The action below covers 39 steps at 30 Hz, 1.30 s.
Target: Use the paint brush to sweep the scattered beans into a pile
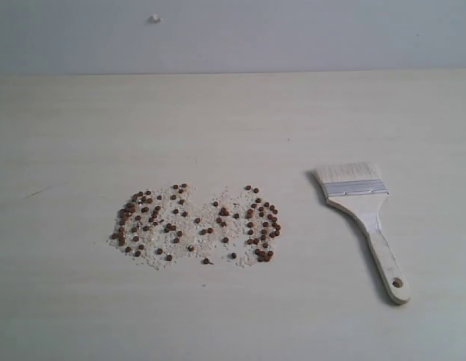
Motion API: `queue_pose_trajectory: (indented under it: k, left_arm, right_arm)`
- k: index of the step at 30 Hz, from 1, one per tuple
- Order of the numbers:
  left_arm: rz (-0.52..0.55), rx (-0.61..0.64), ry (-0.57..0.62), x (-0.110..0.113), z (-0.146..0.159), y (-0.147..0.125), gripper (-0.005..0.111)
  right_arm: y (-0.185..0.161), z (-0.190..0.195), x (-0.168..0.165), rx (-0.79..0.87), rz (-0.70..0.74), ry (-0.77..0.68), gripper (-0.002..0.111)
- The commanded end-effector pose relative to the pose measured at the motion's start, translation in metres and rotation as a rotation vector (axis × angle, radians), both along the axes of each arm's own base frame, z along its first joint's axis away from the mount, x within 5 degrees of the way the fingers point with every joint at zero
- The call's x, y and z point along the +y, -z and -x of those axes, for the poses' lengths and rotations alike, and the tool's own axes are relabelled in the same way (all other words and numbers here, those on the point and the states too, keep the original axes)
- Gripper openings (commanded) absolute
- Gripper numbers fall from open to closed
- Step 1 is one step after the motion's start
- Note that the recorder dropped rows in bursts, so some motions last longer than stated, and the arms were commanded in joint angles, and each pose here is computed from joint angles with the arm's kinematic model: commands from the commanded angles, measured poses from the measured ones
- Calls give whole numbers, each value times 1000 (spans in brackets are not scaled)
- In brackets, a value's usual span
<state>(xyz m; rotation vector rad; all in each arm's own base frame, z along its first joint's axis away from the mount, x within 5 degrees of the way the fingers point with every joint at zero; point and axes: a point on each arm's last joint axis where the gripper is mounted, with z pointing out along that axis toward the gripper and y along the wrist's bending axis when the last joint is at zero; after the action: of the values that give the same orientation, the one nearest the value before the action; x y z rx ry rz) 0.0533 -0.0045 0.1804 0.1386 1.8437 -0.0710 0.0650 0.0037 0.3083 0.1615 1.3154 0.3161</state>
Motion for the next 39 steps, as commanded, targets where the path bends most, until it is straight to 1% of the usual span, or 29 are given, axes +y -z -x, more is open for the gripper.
queue_pose_trajectory:
  k: [1, 2, 3, 4, 6, 9, 12, 15, 16, 18, 20, 22, 26, 28, 31, 33, 35, 39]
  left_arm:
    - [8, -9, -5, 0, 0, -1, 0]
    - [8, -9, -5, 0, 0, -1, 0]
    - [8, -9, -5, 0, 0, -1, 0]
    - [8, -9, -5, 0, 0, -1, 0]
    - [8, -9, -5, 0, 0, -1, 0]
    - [8, -9, -5, 0, 0, -1, 0]
    - [8, -9, -5, 0, 0, -1, 0]
    - [8, -9, -5, 0, 0, -1, 0]
    - [8, -9, -5, 0, 0, -1, 0]
    - [8, -9, -5, 0, 0, -1, 0]
    - [8, -9, -5, 0, 0, -1, 0]
    - [8, -9, -5, 0, 0, -1, 0]
    - [8, -9, -5, 0, 0, -1, 0]
    - [8, -9, -5, 0, 0, -1, 0]
    - [8, -9, -5, 0, 0, -1, 0]
    - [8, -9, -5, 0, 0, -1, 0]
    - [8, -9, -5, 0, 0, -1, 0]
    - [8, -9, -5, 0, 0, -1, 0]
  right_arm:
    - [-15, -40, 10, 421, 275, -64, 0]
    - [-17, -50, 12, 531, 347, -92, 0]
    - [-19, -65, 12, 701, 427, -120, 0]
    - [-18, -73, 12, 808, 462, -137, 0]
    - [-14, -87, 13, 997, 436, -165, 0]
    - [-3, -110, 15, 1220, 424, -207, 0]
    - [23, -130, 17, 1441, 428, -254, 0]
    - [51, -144, 20, 1635, 386, -285, 0]
    - [58, -147, 20, 1674, 370, -284, 0]
    - [73, -155, 27, 1730, 371, -289, 0]
    - [83, -163, 36, 1736, 383, -294, 0]
    - [90, -171, 47, 1696, 398, -304, 0]
    - [102, -188, 68, 1555, 424, -322, 0]
    - [105, -195, 72, 1504, 423, -319, 0]
    - [113, -203, 74, 1478, 415, -311, 0]
    - [121, -206, 74, 1497, 417, -311, 4]
    - [129, -207, 75, 1526, 420, -312, 10]
    - [145, -209, 75, 1583, 426, -315, 31]
